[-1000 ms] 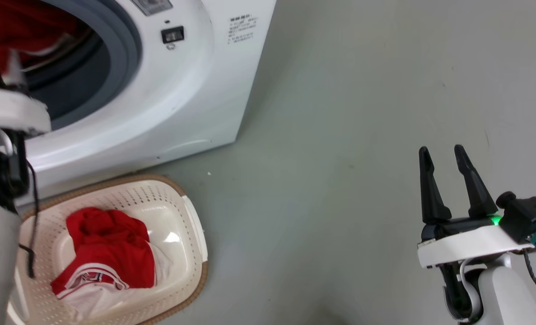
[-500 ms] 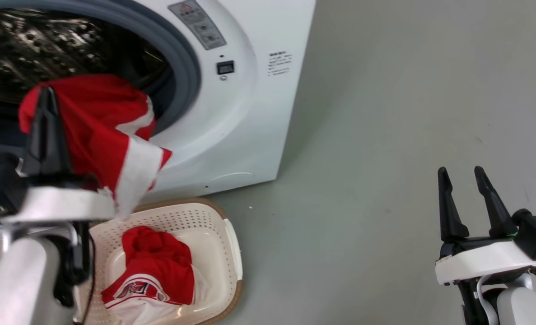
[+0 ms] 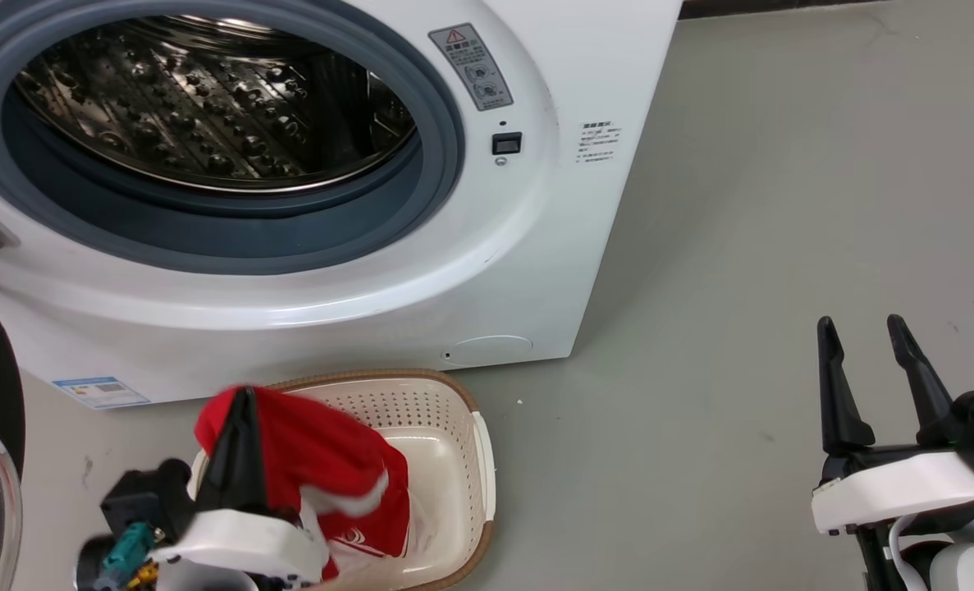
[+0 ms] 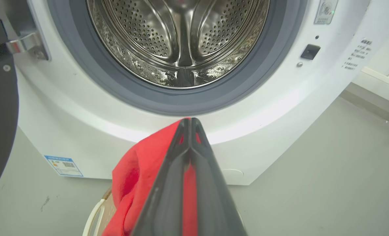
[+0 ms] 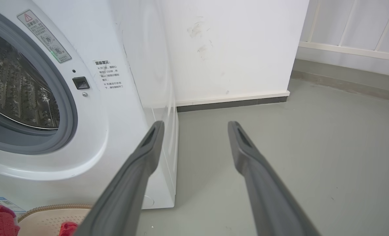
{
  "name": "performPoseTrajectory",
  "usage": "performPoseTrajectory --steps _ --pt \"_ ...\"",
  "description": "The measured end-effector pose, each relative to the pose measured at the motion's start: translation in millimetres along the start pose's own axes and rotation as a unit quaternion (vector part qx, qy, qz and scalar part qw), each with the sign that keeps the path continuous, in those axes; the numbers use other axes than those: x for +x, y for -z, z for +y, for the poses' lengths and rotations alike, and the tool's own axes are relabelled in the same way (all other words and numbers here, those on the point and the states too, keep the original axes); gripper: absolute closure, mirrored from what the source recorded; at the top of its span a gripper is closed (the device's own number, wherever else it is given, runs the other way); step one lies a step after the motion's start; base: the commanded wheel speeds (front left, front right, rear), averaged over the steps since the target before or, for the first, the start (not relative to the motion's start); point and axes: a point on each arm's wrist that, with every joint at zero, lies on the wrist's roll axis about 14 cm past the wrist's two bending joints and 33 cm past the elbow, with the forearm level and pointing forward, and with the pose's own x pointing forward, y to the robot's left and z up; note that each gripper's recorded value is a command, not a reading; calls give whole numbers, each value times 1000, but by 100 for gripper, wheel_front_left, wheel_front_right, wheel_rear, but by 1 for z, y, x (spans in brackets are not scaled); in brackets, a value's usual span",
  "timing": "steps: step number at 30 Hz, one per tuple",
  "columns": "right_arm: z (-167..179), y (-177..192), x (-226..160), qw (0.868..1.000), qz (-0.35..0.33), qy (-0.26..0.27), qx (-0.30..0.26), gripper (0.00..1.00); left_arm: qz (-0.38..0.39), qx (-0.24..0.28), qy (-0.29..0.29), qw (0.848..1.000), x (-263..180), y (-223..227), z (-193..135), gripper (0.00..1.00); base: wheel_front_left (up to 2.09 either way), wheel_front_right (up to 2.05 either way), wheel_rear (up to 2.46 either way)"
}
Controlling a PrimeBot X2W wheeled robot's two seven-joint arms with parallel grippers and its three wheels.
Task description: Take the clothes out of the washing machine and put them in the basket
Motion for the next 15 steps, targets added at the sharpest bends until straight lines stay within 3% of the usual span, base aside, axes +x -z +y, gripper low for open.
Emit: performPoseTrajectory --steps 7,15 --pt "7 2 8 1000 8 -11 -7 0 90 -31 -23 995 -13 67 11 100 0 0 0" --pt "5 23 26 999 35 -8 -14 0 147 -26 -24 988 18 119 18 100 0 0 0"
